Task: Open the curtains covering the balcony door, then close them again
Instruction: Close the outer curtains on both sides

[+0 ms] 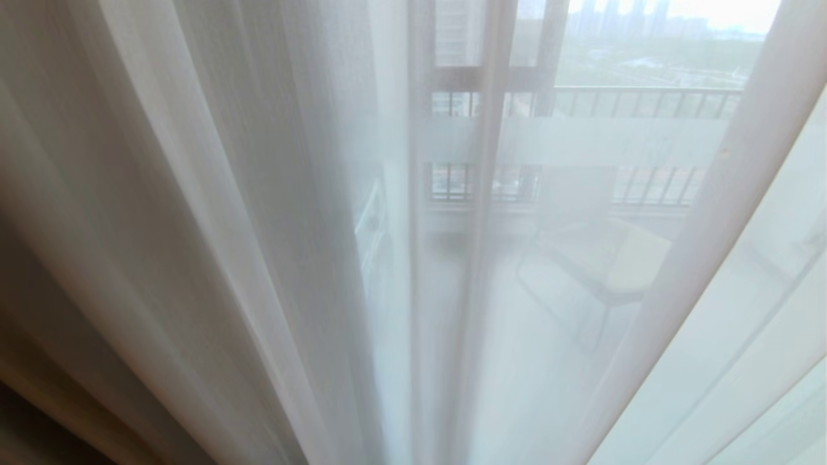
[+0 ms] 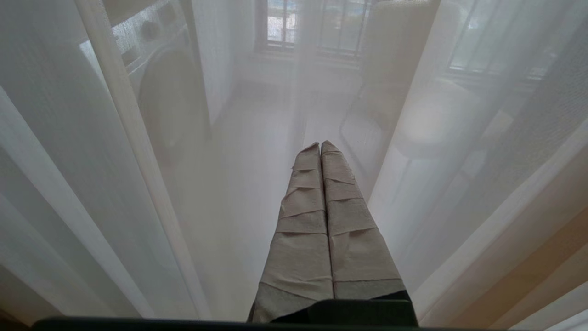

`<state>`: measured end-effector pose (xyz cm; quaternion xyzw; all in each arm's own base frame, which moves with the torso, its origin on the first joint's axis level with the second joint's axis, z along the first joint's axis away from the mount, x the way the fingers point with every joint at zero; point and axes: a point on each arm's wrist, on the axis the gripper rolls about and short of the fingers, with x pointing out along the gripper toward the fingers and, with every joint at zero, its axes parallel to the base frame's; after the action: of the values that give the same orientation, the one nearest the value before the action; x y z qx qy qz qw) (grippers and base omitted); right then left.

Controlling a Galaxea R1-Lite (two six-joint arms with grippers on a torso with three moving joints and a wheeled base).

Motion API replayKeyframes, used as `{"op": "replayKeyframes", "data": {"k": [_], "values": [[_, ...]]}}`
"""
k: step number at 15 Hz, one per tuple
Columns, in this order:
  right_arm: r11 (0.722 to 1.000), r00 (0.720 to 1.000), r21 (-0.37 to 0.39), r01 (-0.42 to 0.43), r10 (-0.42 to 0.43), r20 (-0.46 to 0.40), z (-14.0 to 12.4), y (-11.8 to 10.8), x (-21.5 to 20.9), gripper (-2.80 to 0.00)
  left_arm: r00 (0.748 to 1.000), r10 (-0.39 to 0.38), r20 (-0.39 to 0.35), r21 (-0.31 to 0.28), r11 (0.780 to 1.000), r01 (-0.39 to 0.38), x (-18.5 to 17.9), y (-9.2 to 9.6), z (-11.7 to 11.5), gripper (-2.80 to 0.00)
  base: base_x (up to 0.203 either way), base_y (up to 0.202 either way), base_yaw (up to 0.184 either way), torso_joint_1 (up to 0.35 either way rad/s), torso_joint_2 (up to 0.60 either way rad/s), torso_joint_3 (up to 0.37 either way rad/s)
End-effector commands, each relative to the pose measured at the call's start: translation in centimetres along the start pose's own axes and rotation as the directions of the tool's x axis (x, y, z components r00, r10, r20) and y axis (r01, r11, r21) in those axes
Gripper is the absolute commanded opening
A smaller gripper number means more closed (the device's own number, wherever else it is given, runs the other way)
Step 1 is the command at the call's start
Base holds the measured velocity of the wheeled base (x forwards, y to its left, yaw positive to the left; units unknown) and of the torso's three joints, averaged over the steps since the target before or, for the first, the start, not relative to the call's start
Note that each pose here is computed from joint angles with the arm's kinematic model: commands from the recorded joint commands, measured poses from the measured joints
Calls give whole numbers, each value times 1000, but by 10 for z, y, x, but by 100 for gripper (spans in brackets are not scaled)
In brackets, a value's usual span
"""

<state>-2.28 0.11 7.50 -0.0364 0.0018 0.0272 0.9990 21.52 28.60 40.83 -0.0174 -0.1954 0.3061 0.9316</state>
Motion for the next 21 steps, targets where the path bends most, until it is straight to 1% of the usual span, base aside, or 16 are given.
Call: {"op": "replayKeyframes", "data": {"k": [1,5,6,8,9,11,12,14,16,17,19,21], "values": [[1000,1000,-1,-1,1,0,0,0,0,-280,1000,-7,2,-2,1000,7,6,1,-4,-280,0,0,0,0,0,0],[1000,1000,-1,-1,1,1,0,0,0,-280,1000,-14,23,3,1000,14,2,-2,5,-280,0,0,0,0,0,0],[1000,1000,-1,1,-1,-1,0,0,0,-280,999,-30,26,5,1000,30,0,-3,8,-280,0,0,0,0,0,0],[1000,1000,-1,0,0,0,0,0,0,-280,996,-85,22,10,996,85,-4,-7,14,-280,0,0,0,0,0,0],[1000,1000,-1,0,0,-1,0,0,0,-280,993,-120,21,2,993,120,-6,-9,18,-280,0,0,0,0,0,0],[1000,1000,-1,0,0,-1,0,0,0,-280,983,-182,24,-58,981,183,-15,-16,30,-280,0,0,0,0,0,0],[1000,1000,-1,0,0,-1,0,0,0,-280,978,-208,28,-73,975,209,-19,-19,35,-280,0,0,0,0,0,0],[1000,1000,-1,-1,1,0,0,0,0,-280,959,-281,29,-90,955,282,-26,-27,46,-280,0,0,0,0,0,0],[1000,1000,-1,-1,1,0,0,0,0,-280,939,-343,34,-123,931,345,-36,-37,57,-280,0,0,0,0,0,0],[1000,1000,-1,-1,1,1,0,0,0,-280,926,-377,34,-152,913,377,-41,-44,61,-280,0,0,0,0,0,0],[1000,1000,-1,0,0,0,0,0,0,-280,900,-435,31,-188,882,433,-53,-57,68,-280,0,0,0,0,0,0],[1000,1000,-1,-1,1,0,0,0,0,-280,863,-504,22,-231,837,495,-66,-70,74,-280,0,0,0,0,0,0]]}}
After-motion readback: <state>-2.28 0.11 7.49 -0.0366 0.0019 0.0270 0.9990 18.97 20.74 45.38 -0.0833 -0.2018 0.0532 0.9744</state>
